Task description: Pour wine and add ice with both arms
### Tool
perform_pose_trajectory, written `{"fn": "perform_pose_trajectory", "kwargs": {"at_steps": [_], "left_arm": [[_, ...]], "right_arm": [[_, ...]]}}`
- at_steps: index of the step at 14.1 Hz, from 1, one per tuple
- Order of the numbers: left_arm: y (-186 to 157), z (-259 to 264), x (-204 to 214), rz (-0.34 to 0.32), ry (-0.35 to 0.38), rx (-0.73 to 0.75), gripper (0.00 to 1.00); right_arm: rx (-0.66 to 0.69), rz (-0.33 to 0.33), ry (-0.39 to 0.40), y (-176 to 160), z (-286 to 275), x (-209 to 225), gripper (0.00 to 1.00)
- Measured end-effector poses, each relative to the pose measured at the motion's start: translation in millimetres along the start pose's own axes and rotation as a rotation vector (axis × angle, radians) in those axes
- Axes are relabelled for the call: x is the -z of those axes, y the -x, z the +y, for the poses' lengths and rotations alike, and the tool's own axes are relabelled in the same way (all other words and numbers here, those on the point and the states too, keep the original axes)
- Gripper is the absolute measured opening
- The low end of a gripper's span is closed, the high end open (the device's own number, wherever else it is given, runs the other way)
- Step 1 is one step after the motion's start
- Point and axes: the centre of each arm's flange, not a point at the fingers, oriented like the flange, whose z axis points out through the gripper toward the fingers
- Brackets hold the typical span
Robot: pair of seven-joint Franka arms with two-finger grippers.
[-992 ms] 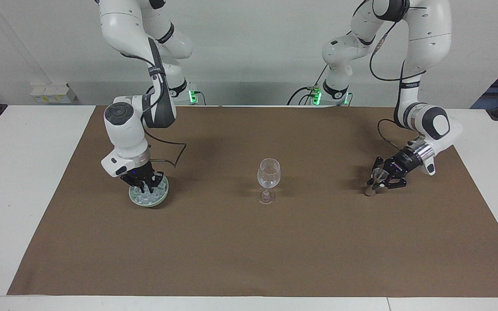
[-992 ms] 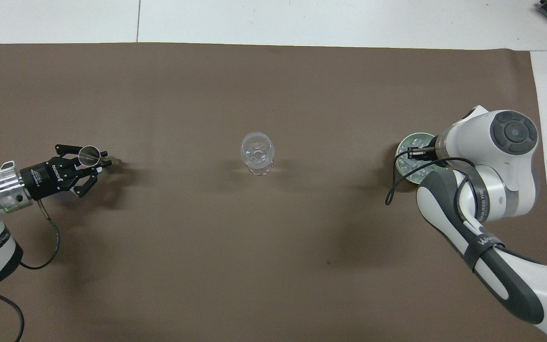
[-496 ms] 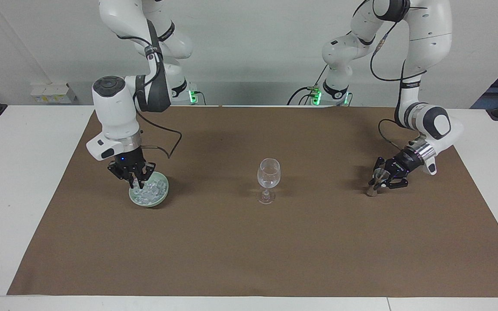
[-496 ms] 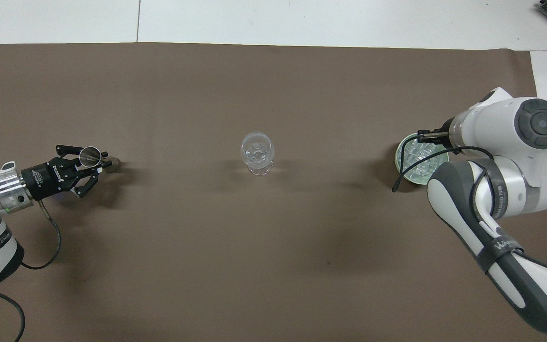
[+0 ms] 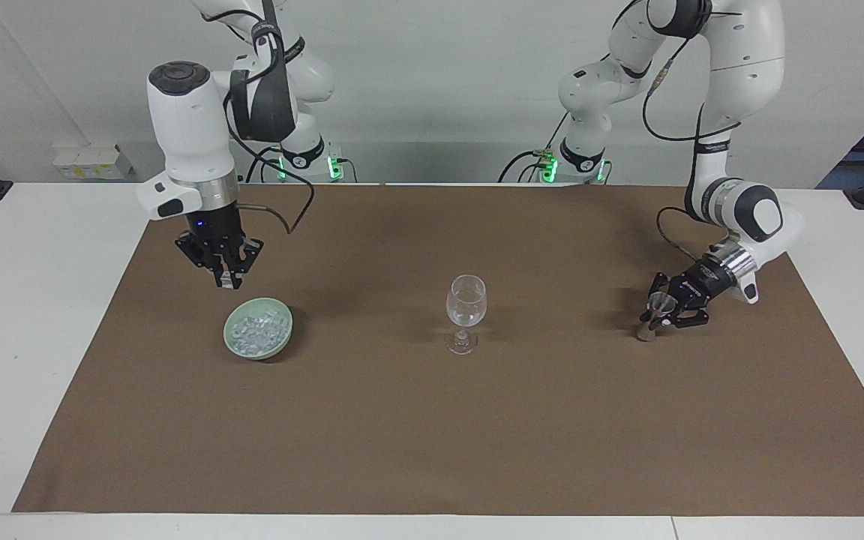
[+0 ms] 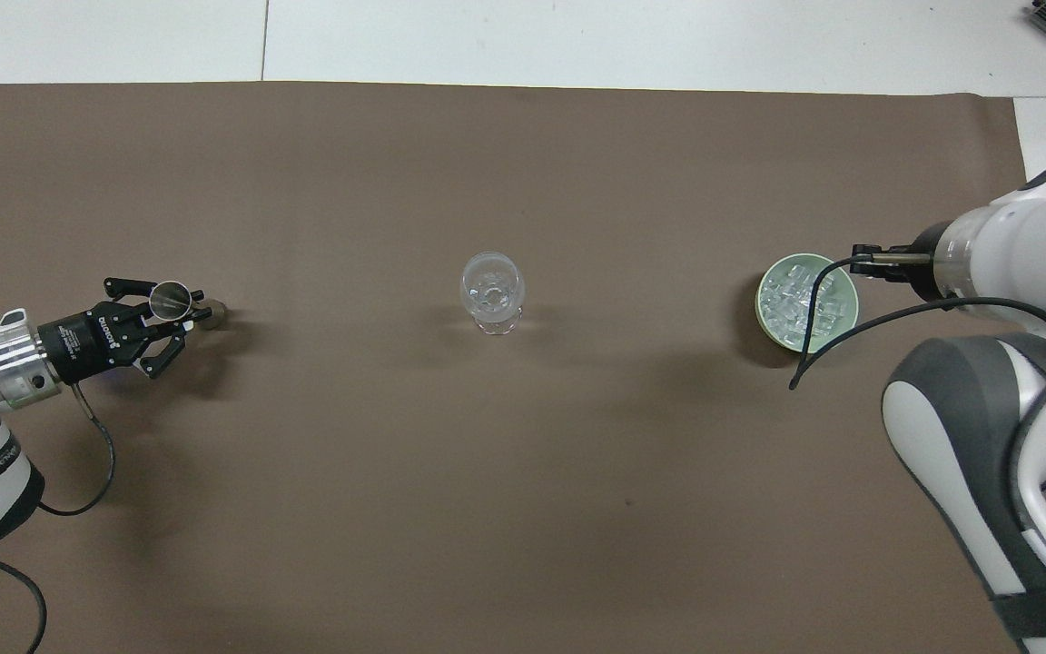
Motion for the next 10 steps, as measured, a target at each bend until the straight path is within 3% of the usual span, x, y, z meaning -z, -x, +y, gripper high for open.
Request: {"fn": "perform_pose_trajectory", "kwargs": {"at_steps": [10], "left_arm": [[-3,0,0,0.005,0.002,0.003,0.24]], "right_arm": [[-0.031,0.023,-0.076,-7,-15,28,0.24]]}}
